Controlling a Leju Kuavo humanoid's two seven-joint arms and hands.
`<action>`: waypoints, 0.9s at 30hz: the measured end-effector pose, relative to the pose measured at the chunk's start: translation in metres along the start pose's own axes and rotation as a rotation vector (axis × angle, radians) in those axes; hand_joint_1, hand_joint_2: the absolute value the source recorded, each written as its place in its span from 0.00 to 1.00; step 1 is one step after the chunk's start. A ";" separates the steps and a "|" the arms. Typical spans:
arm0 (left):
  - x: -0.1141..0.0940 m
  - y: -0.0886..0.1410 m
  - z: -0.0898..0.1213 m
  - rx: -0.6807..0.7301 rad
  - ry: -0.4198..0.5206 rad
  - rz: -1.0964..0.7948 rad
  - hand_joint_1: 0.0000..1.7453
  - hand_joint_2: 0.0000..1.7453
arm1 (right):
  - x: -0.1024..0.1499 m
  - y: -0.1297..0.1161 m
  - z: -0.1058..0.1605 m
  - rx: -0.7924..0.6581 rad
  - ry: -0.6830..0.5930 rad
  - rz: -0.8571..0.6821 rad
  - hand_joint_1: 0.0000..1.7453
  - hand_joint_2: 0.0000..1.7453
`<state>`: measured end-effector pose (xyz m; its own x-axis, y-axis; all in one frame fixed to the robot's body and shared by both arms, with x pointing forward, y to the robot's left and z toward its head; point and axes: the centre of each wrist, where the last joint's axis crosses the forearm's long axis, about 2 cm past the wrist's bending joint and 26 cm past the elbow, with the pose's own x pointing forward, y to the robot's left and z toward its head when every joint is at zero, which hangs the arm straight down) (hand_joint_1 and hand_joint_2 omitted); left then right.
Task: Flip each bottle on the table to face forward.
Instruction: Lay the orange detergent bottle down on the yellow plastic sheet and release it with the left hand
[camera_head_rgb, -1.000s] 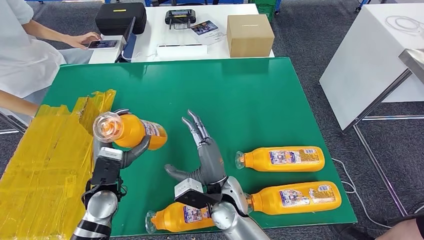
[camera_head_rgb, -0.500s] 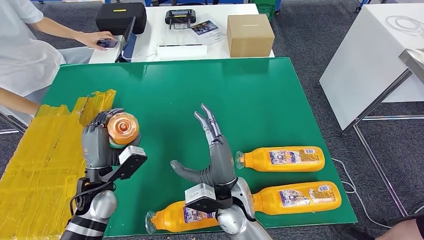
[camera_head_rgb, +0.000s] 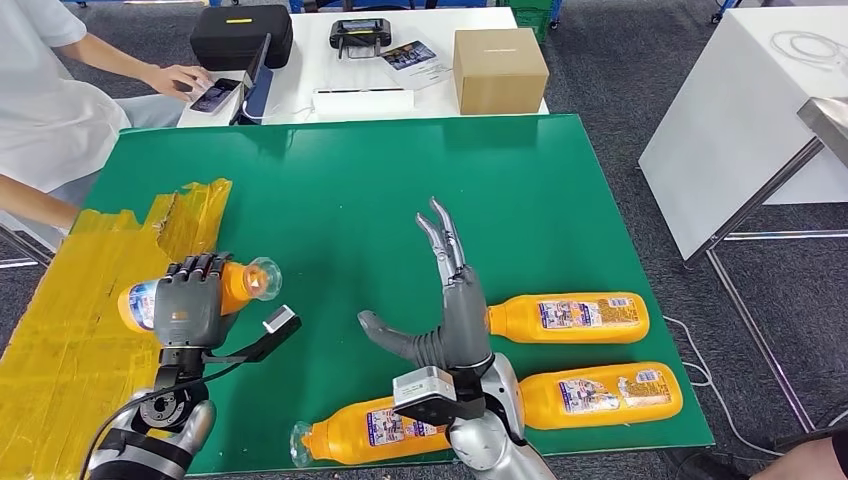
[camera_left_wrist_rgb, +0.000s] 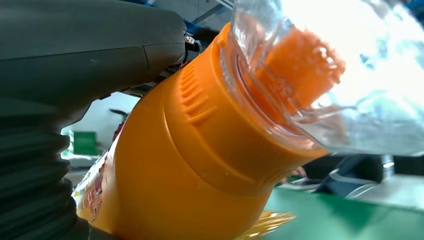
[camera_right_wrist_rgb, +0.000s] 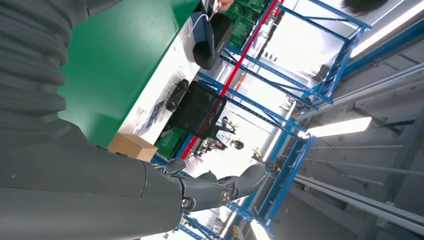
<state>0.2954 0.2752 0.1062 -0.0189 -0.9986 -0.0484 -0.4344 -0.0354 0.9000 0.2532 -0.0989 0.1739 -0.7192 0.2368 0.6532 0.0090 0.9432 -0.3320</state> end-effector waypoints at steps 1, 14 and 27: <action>-0.002 -0.002 0.000 -0.015 0.004 -0.016 1.00 1.00 | 0.000 0.000 0.000 -0.001 0.000 0.001 0.00 1.00; -0.023 -0.032 -0.016 -0.103 0.053 -0.176 1.00 1.00 | 0.001 -0.002 -0.002 0.011 0.000 -0.003 0.00 1.00; -0.046 -0.061 -0.025 -0.217 -0.029 -0.219 1.00 1.00 | 0.001 0.003 -0.009 0.038 -0.013 -0.046 0.00 1.00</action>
<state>0.3453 0.3224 0.0642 0.0267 -0.9649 -0.2614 -0.2284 -0.2604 0.9381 0.2592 -0.0941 0.1801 -0.7275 0.1898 0.6594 -0.0508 0.9434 -0.3277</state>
